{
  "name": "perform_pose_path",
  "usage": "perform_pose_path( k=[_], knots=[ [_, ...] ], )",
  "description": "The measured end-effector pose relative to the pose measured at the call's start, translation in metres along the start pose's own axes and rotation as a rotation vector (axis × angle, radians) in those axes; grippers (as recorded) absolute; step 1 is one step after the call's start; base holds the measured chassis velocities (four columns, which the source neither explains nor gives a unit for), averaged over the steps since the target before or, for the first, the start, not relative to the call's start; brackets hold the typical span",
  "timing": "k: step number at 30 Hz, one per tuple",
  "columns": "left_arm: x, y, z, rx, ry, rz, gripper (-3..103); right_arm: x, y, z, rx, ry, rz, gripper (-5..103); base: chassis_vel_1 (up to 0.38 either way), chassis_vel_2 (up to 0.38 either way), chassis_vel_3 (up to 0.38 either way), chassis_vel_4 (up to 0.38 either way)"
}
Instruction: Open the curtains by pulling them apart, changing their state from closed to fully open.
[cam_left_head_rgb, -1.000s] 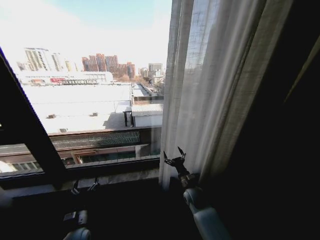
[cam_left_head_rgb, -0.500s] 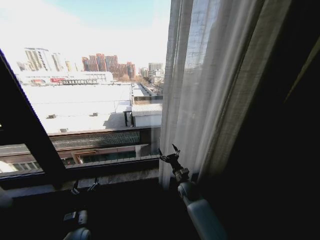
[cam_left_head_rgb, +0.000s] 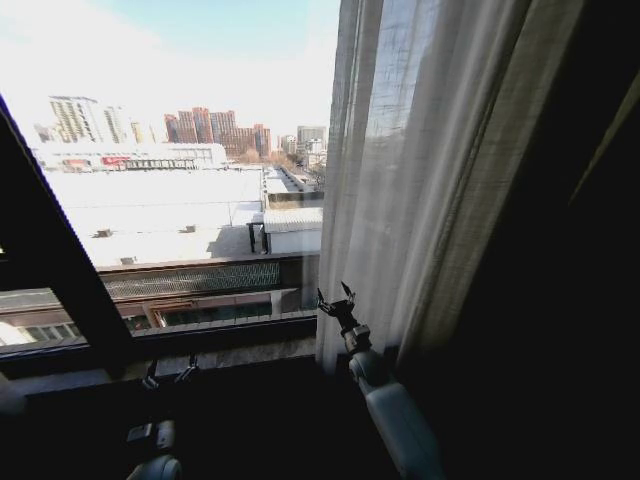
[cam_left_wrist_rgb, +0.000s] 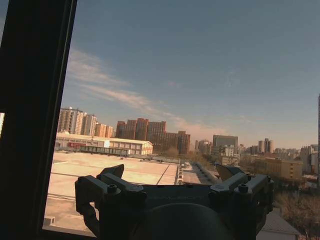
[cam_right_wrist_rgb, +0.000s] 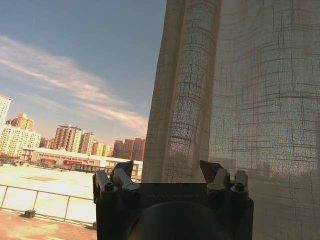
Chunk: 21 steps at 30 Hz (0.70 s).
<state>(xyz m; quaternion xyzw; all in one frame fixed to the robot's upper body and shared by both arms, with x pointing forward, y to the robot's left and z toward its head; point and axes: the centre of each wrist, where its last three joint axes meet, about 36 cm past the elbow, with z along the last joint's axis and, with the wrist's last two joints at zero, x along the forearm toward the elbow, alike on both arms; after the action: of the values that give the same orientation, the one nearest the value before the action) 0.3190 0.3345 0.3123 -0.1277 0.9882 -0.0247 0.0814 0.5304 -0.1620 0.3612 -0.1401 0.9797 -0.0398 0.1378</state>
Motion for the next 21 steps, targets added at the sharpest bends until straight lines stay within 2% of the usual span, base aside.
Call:
perform_pose_path(
  k=[2,6,8,9,12,15,18,21],
  knots=[
    [0.0000,0.0000,0.0000,0.000,0.000,0.000,100,0.0001,0.0000,0.0001,0.000,-0.001,-0.001,75,0.000,0.000,0.000,0.000],
    [0.0000,0.0000,0.0000,0.000,0.000,0.000,100,0.0036,-0.0007,0.0025,-0.027,-0.012,-0.021,53,0.000,0.000,0.000,0.000],
    [0.0000,0.0000,0.0000,0.000,0.000,0.000,100,0.0043,-0.0011,0.0030,-0.036,-0.015,-0.027,53,0.000,0.000,0.000,0.000],
    [0.0000,0.0000,0.0000,0.000,0.000,0.000,100,0.0054,-0.0013,0.0032,-0.053,-0.021,-0.035,42,0.000,0.000,0.000,0.000],
    [0.0000,0.0000,0.0000,0.000,0.000,0.000,100,0.0065,-0.0027,0.0024,-0.062,-0.029,-0.055,37,0.000,0.000,0.000,0.000],
    [0.0000,0.0000,0.0000,0.000,0.000,0.000,100,0.0087,-0.0049,0.0036,-0.059,-0.038,-0.082,21,0.000,0.000,0.000,0.000],
    [0.0000,0.0000,0.0000,0.000,0.000,0.000,100,0.0094,-0.0050,0.0040,-0.065,-0.042,-0.090,15,0.000,0.000,0.000,0.000],
    [0.0000,0.0000,0.0000,0.000,0.000,0.000,100,0.0096,-0.0061,0.0040,-0.073,-0.047,-0.106,2,0.000,0.000,0.000,0.000]
  ],
)
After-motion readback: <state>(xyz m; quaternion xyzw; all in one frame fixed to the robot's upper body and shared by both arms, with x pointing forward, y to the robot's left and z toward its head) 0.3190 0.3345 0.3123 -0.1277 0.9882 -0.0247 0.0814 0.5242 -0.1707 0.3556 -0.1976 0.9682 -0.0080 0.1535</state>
